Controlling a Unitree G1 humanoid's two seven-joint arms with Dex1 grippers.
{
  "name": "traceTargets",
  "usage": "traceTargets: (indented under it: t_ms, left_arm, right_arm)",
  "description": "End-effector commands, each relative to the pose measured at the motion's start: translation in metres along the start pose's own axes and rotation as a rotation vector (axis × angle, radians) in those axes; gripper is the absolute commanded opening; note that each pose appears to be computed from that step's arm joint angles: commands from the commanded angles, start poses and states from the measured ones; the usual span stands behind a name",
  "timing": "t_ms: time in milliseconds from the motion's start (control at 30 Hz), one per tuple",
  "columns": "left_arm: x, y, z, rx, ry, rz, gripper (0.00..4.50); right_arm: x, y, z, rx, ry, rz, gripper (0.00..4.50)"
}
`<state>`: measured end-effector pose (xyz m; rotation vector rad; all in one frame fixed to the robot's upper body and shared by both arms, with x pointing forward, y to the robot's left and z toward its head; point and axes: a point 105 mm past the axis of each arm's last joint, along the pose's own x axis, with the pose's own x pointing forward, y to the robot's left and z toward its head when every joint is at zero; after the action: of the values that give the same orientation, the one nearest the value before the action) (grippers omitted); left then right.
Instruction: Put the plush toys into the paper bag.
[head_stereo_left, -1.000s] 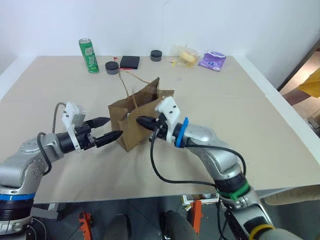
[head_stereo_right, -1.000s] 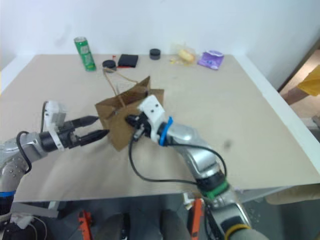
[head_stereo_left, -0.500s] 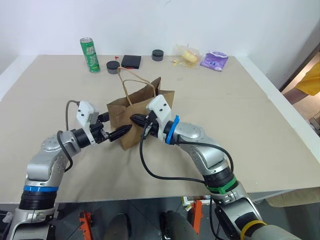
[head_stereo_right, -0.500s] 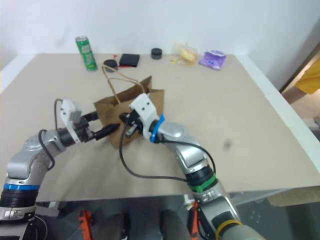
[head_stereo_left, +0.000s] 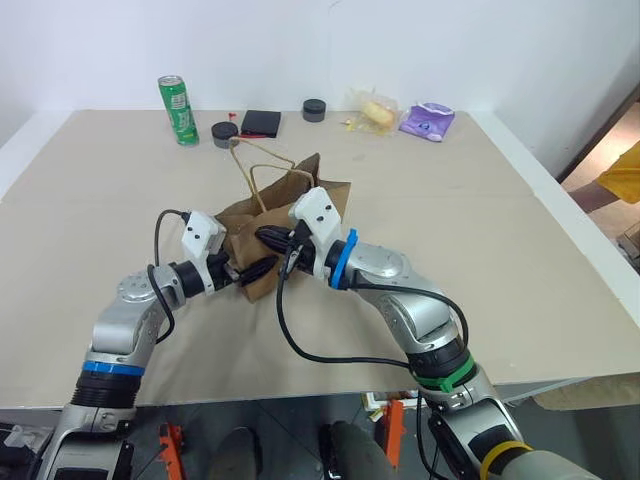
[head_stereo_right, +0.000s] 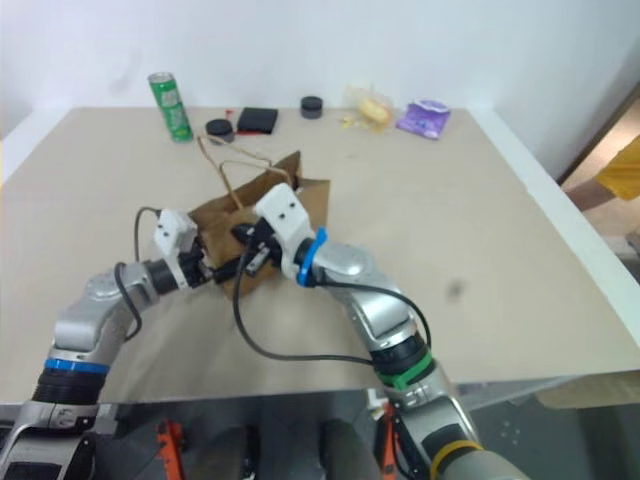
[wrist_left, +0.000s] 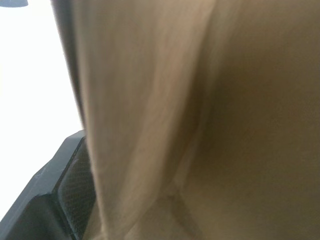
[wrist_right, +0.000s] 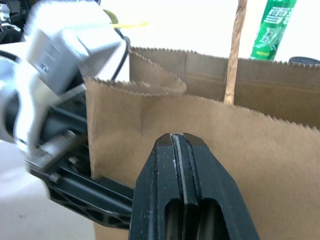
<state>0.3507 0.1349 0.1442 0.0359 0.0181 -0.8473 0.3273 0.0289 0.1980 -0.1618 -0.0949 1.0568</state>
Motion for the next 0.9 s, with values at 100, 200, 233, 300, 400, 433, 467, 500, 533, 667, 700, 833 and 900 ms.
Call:
traceTargets:
  t_ms: [100,200,233,300,400,433,467,500,533,667,700,833,900]
  left_arm:
    - [0.004,0.006,0.015,0.017,-0.055,0.020,3.18]
    - [0.005,0.005,0.016,0.003,-0.064,0.012,2.20]
    - [0.005,0.006,0.017,-0.001,-0.068,0.012,1.56]
    - [0.005,0.007,0.018,-0.002,-0.073,0.011,0.75]
    - [0.007,0.004,0.021,-0.003,-0.089,-0.013,0.02]
    - [0.007,0.001,0.025,0.010,-0.098,-0.041,0.02]
    - [0.006,-0.004,0.028,0.027,-0.102,-0.081,0.02]
    - [0.006,-0.009,0.031,0.040,-0.104,-0.116,0.02]
    - [0.005,-0.013,0.034,0.049,-0.107,-0.155,0.02]
    - [0.001,-0.032,0.043,0.100,-0.100,-0.328,0.00]
    - [-0.001,-0.040,0.043,0.118,-0.085,-0.396,0.00]
    - [-0.013,-0.064,0.040,0.150,-0.028,-0.615,0.00]
    - [-0.017,-0.071,0.036,0.165,0.012,-0.694,0.00]
  right_arm:
    - [-0.005,0.004,0.024,-0.036,-0.073,0.017,0.00]
    - [-0.009,0.003,0.024,-0.034,-0.074,0.018,0.00]
    - [-0.010,0.003,0.024,-0.032,-0.073,0.018,0.00]
    - [-0.016,0.001,0.024,-0.024,-0.072,0.016,0.00]
    - [-0.038,-0.008,0.030,-0.003,-0.089,0.013,0.00]
    - [-0.056,-0.017,0.035,0.012,-0.101,0.011,0.00]
    - [-0.076,-0.025,0.041,0.024,-0.105,0.017,0.00]
    - [-0.092,-0.030,0.045,0.036,-0.102,0.031,0.00]
    - [-0.111,-0.034,0.050,0.047,-0.087,0.059,0.00]
    - [-0.170,-0.048,0.070,0.073,-0.023,0.144,0.95]
    - [-0.184,-0.051,0.075,0.072,0.005,0.162,1.31]
    - [-0.213,-0.056,0.087,0.069,0.089,0.214,3.15]
    - [-0.218,-0.056,0.090,0.056,0.132,0.239,4.23]
